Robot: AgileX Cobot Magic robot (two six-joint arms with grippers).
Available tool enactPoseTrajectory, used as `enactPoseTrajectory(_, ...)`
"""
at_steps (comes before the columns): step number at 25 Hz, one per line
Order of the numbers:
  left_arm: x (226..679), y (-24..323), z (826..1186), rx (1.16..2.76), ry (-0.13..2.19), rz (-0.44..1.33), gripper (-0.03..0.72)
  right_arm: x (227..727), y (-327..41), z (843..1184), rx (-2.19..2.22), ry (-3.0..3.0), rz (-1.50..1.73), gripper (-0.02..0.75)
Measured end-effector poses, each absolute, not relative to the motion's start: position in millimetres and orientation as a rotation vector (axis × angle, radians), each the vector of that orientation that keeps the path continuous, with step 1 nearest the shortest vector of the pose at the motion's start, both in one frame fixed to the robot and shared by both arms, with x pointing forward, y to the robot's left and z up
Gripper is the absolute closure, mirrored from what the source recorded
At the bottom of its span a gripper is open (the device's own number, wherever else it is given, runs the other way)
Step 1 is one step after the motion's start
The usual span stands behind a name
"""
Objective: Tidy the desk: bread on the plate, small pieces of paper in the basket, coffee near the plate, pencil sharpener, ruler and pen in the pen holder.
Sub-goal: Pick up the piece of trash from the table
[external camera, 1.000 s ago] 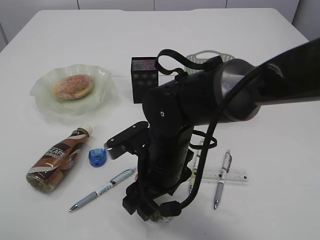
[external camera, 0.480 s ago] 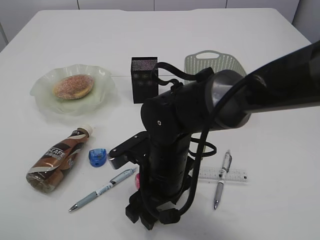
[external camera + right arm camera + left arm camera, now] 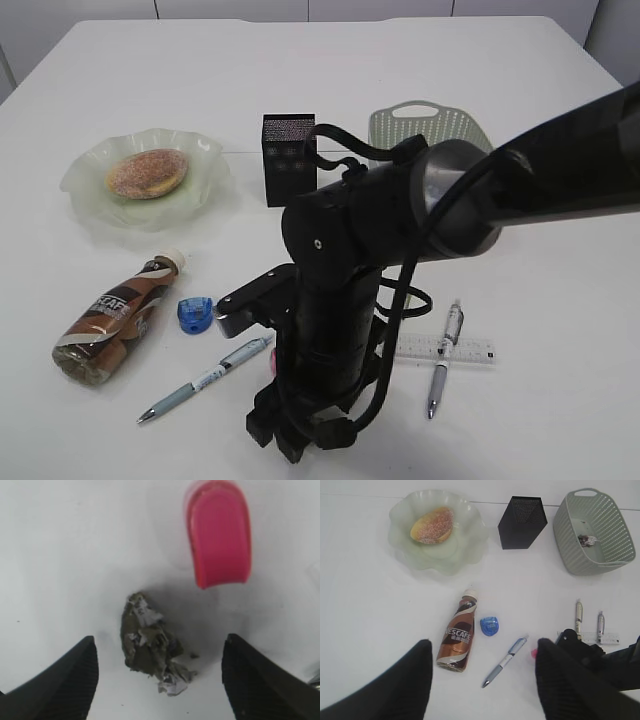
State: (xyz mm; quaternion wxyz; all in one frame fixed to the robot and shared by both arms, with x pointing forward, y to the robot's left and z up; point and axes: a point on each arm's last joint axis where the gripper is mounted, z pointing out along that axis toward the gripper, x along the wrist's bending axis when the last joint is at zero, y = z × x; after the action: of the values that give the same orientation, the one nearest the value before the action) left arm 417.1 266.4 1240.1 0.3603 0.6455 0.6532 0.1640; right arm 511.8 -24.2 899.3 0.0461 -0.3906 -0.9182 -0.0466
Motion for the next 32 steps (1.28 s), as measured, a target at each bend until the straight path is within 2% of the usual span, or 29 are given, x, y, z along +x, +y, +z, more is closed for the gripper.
enactPoseTrajectory(18, 417.1, 266.4, 1240.1, 1.664, 1.684, 0.423, 0.213, 511.1, -23.5, 899.4, -1.197, -2.789, -0.147, 0.176)
enactPoseTrajectory(26, 417.1, 266.4, 1240.1, 1.664, 1.684, 0.423, 0.212, 511.1, -23.5, 899.4, -1.197, -2.789, -0.147, 0.314)
enactPoseTrajectory(32, 417.1, 266.4, 1240.1, 1.664, 1.684, 0.423, 0.213, 510.6, -23.9, 892.6, -1.195, -2.781, -0.114, 0.332)
